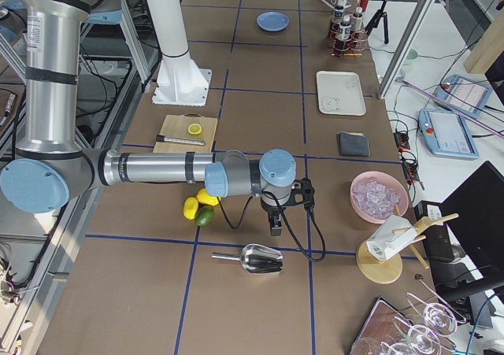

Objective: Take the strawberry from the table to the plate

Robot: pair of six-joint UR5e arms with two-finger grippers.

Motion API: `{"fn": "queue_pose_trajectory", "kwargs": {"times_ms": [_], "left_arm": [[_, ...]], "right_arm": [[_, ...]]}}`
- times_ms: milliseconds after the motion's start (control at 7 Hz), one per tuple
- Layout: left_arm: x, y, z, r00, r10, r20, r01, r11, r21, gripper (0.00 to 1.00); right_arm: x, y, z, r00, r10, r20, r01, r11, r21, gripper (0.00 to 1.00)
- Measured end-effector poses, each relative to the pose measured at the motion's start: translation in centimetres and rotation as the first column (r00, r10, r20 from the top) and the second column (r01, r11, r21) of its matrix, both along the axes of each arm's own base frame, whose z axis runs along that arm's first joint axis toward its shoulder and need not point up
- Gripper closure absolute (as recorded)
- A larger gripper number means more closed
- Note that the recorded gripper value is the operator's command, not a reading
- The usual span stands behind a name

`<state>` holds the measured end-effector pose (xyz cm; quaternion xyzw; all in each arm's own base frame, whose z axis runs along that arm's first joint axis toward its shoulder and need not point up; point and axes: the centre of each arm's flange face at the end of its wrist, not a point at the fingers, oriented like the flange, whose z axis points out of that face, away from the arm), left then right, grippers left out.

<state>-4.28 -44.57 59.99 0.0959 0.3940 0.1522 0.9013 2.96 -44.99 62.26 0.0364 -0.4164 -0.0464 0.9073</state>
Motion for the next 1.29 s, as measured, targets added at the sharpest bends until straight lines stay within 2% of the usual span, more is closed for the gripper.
{"fn": "queue_pose_trajectory", "kwargs": {"times_ms": [429, 714, 1000, 1286], "left_arm": [[0.0, 0.3, 1.5, 1.0, 0.005, -0.005, -0.005, 1.0, -0.019, 0.0], [0.1, 0.2, 1.5, 1.0, 0.007, -0.009, -0.007, 1.0, -0.003, 0.0], [0.9, 0.2, 1.3, 0.998, 0.019, -0.055, -0.019, 1.0, -0.002, 0.0], [4.5, -0.4, 2.6, 0.995, 0.061, -0.082, -0.061, 0.998, -0.001, 0.0]], "right_arm": [[0.0, 0.6, 0.8, 1.0, -0.002, 0.002, 0.002, 1.0, -0.01, 0.0], [-0.3, 0.6, 0.8, 1.0, -0.007, 0.005, 0.007, 1.0, -0.012, 0.0], [-1.7, 0.4, 0.6, 0.999, -0.038, 0.008, 0.038, 0.999, -0.006, 0.0], [-2.5, 0.3, 0.4, 0.998, -0.055, 0.009, 0.055, 0.998, -0.004, 0.0]]}}
